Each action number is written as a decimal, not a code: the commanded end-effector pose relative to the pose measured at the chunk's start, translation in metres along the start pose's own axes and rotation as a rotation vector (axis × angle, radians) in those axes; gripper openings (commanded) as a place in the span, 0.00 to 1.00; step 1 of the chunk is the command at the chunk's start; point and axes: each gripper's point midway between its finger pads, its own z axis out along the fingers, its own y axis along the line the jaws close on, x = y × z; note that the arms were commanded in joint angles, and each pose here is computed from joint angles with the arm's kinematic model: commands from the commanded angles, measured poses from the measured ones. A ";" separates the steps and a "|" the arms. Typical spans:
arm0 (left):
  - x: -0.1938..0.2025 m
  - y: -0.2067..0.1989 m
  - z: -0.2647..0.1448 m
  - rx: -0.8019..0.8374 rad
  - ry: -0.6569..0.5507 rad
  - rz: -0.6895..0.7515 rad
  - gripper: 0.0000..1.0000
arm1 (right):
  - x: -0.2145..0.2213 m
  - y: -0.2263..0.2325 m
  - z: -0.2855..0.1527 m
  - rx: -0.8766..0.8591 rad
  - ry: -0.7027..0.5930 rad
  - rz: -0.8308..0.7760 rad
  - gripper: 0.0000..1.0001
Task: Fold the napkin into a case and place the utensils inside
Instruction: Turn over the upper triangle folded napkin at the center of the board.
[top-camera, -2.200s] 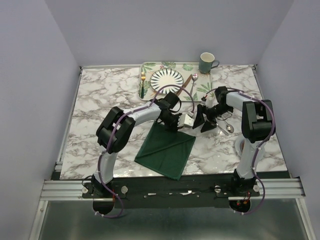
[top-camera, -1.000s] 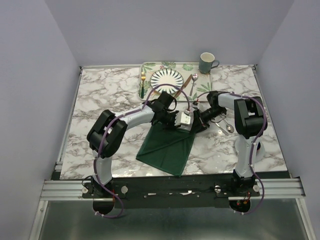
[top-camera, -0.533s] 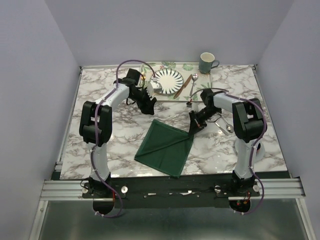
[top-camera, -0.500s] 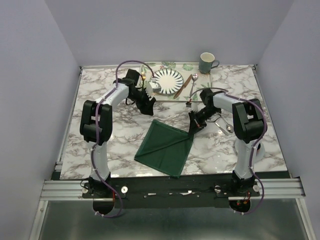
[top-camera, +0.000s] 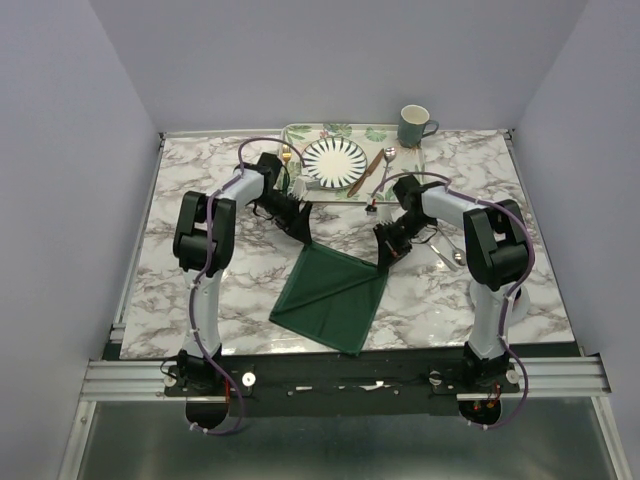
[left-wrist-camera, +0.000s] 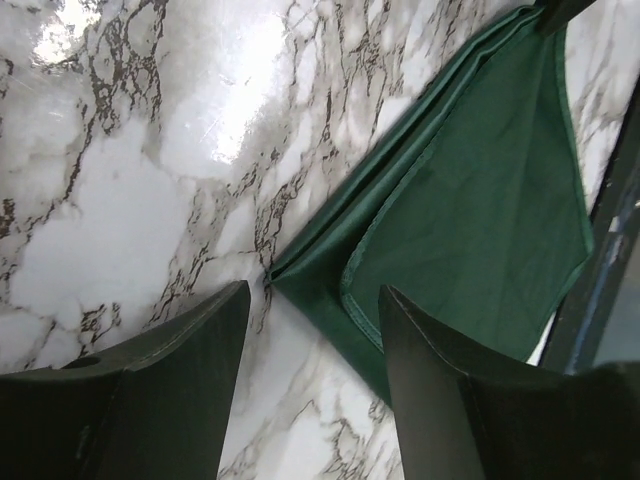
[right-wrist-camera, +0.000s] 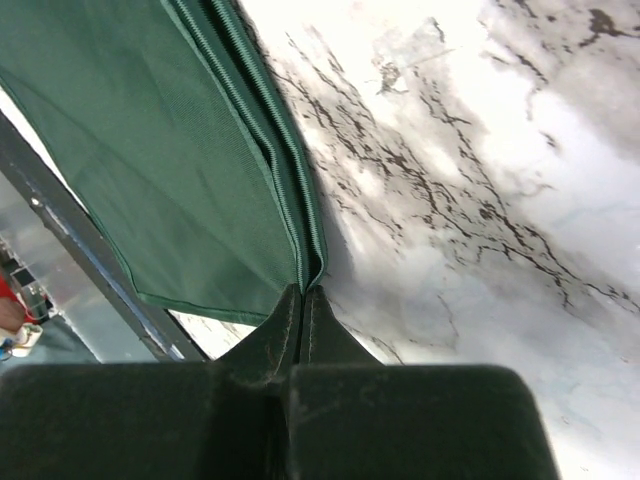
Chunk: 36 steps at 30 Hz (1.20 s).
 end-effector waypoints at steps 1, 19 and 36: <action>0.008 -0.009 0.014 0.099 0.004 -0.153 0.65 | -0.005 -0.002 -0.008 0.053 -0.021 -0.064 0.01; 0.004 -0.003 0.019 0.107 -0.004 -0.159 0.34 | -0.010 -0.004 -0.010 0.063 -0.021 -0.073 0.01; 0.021 -0.015 0.026 0.121 0.037 -0.119 0.42 | -0.012 -0.004 -0.011 0.064 -0.013 -0.076 0.01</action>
